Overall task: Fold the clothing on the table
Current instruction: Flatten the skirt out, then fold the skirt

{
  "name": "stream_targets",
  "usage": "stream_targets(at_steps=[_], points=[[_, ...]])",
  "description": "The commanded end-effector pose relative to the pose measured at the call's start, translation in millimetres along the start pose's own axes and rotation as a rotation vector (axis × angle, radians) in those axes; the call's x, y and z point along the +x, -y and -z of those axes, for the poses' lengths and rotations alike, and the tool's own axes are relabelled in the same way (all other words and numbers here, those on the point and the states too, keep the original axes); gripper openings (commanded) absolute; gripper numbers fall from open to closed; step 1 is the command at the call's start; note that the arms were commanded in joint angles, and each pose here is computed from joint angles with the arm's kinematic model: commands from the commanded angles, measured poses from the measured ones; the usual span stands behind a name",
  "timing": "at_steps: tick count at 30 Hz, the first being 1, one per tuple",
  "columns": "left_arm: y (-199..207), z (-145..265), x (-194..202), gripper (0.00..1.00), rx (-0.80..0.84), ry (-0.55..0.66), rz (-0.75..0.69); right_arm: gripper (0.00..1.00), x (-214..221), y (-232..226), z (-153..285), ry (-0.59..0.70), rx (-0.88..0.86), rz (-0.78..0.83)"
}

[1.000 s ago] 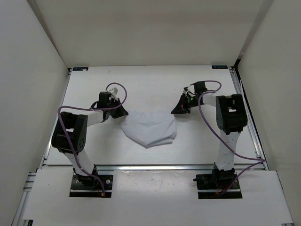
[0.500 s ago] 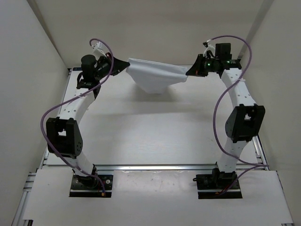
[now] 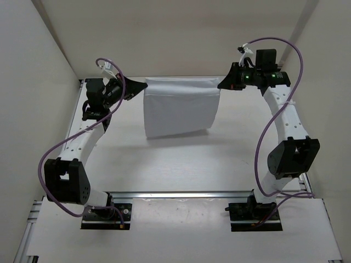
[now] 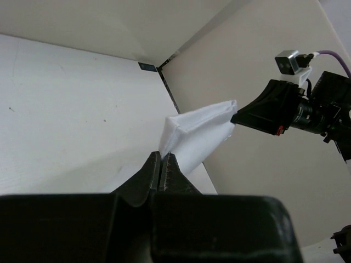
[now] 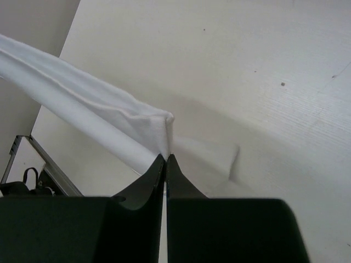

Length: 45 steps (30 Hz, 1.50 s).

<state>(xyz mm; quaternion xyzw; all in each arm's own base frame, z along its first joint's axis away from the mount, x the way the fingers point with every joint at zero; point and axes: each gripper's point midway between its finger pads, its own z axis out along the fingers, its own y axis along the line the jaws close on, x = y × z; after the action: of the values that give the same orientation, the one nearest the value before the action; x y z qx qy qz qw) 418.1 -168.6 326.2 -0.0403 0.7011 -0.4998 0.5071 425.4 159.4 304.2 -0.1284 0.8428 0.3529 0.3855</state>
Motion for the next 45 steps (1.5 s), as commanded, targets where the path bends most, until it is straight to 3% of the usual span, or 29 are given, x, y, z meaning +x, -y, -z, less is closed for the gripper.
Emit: stream_targets(at_steps=[1, 7, 14, 22, 28, 33, 39, 45], points=[[20.3, 13.0, -20.6, 0.0, 0.009, 0.068, -0.071, 0.0, 2.6, -2.9, 10.4, 0.01, 0.05, 0.052], [-4.3, 1.9, -13.5, 0.0, -0.054, 0.05, -0.042, 0.0, 7.8, 24.1, 4.5, 0.017, 0.047, -0.052], [-46.0, -38.1, -35.9, 0.0, -0.073, 0.044, 0.006, 0.0, -42.7, 56.9, -17.1, 0.089, 0.053, -0.058], [-7.5, -59.5, -105.1, 0.0, 0.064, 0.128, -0.039, 0.0, -91.7, 53.9, 11.0, 0.218, 0.043, 0.037], [19.2, -48.1, -110.0, 0.0, 0.124, 0.143, -0.047, 0.0, -90.4, 40.8, 29.6, 0.229, 0.001, 0.055], [7.2, -27.0, -71.8, 0.0, 0.069, 0.118, -0.011, 0.0, -57.9, 29.6, 19.1, 0.157, -0.019, 0.021], [-37.4, 22.6, 34.6, 0.0, -0.106, 0.028, 0.075, 0.0, 40.9, 17.0, -3.7, -0.016, -0.034, -0.077], [-38.0, 64.1, 121.3, 0.0, -0.172, -0.074, 0.107, 0.0, 126.8, -3.8, 0.5, -0.142, -0.035, -0.164]])
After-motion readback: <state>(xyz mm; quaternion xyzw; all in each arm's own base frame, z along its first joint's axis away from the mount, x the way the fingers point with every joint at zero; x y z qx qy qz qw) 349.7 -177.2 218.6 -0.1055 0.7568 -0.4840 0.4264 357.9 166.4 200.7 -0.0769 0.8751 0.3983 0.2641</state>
